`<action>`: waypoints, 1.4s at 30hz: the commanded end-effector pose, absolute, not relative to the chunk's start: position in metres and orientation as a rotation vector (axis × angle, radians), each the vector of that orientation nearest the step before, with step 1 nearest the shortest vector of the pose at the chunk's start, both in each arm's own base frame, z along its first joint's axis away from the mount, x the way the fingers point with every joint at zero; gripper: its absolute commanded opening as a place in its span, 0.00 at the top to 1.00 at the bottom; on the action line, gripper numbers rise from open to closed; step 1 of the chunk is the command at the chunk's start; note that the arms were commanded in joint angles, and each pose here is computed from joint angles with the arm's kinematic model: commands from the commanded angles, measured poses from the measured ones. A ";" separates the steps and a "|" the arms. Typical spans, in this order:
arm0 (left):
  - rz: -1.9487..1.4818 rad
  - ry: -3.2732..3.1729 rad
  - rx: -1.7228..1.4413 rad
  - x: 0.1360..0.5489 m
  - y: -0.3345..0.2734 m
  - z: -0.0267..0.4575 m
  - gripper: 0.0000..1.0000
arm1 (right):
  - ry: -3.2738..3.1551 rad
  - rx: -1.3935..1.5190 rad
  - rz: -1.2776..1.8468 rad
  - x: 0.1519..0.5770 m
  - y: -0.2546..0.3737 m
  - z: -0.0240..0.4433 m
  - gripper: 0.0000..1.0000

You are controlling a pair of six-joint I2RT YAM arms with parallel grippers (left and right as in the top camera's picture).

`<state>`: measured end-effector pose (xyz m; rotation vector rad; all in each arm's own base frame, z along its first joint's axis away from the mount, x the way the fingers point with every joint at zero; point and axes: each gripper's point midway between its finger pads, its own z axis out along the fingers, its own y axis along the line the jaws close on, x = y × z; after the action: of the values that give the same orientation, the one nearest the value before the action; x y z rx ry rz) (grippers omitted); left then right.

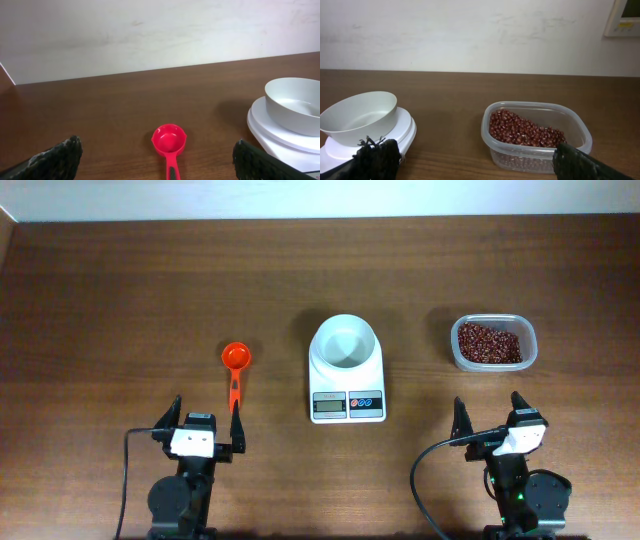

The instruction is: Scoop item into bowl and weigh 50g on scale

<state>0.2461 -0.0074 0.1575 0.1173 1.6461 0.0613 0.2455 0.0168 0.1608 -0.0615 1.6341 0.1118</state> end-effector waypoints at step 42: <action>-0.098 2.243 0.255 0.317 -0.033 0.268 0.01 | 1.639 -0.059 0.116 0.245 0.018 0.158 0.01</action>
<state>0.3037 -0.0292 0.2862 0.2250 2.1738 -0.0819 0.2456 0.0163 0.1608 -0.0591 1.6342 0.1093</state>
